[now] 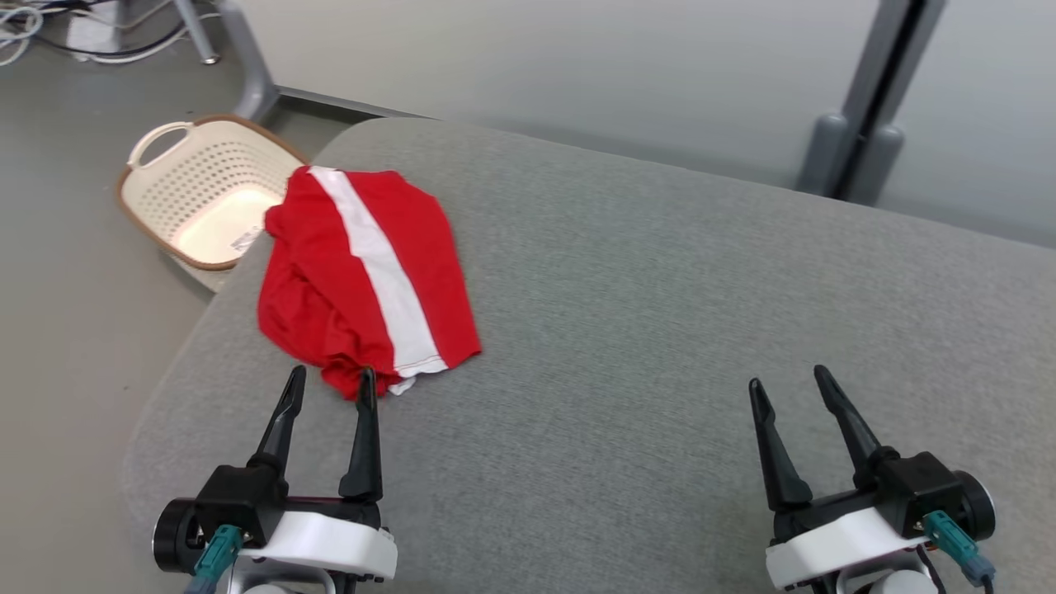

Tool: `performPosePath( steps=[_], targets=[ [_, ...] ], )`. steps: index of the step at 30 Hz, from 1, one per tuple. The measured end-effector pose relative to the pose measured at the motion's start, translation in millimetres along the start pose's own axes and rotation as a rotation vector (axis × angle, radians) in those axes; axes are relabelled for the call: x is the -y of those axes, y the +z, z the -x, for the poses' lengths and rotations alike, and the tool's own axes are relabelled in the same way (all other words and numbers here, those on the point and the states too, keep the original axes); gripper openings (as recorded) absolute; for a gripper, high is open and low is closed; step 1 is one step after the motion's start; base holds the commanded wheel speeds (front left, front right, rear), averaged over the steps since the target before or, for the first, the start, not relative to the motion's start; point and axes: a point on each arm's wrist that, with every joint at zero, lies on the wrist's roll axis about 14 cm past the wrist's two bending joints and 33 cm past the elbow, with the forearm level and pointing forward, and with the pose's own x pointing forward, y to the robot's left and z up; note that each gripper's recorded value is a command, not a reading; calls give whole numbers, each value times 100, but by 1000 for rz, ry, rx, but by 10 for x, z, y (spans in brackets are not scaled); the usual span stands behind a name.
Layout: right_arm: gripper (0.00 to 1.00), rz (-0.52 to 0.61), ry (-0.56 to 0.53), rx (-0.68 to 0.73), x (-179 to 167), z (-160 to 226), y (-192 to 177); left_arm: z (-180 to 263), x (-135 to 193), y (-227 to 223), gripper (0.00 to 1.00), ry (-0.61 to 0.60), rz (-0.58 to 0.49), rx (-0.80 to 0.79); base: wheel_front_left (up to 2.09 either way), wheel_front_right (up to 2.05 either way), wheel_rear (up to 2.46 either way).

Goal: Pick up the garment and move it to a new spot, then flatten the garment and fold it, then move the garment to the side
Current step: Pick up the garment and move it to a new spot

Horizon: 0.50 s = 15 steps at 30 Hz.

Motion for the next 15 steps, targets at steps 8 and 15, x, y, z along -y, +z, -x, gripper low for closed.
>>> performPosePath(
  steps=[8, 15],
  targets=[
    [100, 2, 104, 3, -359, -106, 36, 245, -326, 80, 100, 94, -6, 23, 0, 0, 0],
    [100, -13, 125, 8, -450, -115, 60, 306, -439, 121, 100, 128, -8, 37, 0, 0, 0]
  ],
)
